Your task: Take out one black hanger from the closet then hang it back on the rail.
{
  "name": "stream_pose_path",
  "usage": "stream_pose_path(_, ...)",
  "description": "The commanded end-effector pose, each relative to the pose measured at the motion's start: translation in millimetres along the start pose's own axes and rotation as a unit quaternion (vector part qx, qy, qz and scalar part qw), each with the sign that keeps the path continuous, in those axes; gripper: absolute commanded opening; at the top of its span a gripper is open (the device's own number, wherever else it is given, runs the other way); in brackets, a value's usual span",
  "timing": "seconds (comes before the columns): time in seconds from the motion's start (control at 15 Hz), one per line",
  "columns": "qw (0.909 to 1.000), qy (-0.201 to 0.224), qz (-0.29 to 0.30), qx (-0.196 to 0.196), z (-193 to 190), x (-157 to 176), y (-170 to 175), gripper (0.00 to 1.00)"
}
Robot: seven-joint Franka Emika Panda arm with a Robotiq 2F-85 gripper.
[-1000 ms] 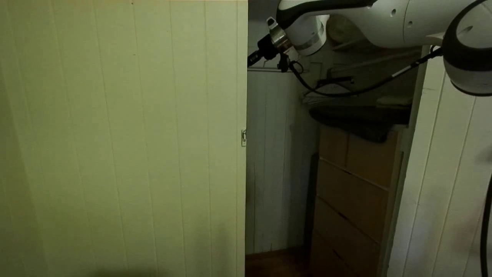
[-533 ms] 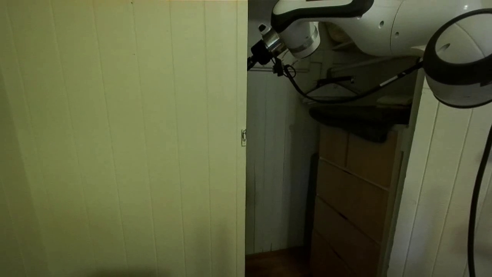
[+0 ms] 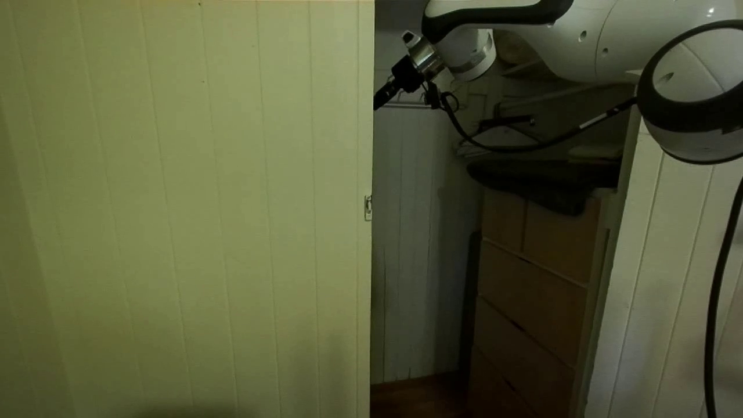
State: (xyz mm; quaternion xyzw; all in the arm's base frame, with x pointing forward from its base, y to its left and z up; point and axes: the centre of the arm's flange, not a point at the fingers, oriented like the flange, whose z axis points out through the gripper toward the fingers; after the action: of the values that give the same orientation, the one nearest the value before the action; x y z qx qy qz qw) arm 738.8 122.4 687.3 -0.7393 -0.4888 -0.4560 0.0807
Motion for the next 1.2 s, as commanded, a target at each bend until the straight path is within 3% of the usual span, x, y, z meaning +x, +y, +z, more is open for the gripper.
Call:
stream_pose_path(0.0,0.9997,0.002,0.003,-0.026,-20.2,13.8,13.8,0.72)
stream_pose_path(0.27,0.9945,-0.010,0.054,-0.089,-61.6,32.5,10.7,1.00)
stream_pose_path(0.47,0.9831,-0.012,0.110,-0.145,-95.1,52.7,4.1,1.00)
stream_pose_path(0.6,0.9729,-0.004,0.166,-0.161,-113.1,63.6,-3.5,1.00)
stream_pose_path(0.87,0.9452,-0.004,0.258,-0.200,-137.3,81.7,-19.3,1.00)
stream_pose_path(1.13,0.9078,-0.001,0.343,-0.241,-153.4,80.3,-47.6,1.00)
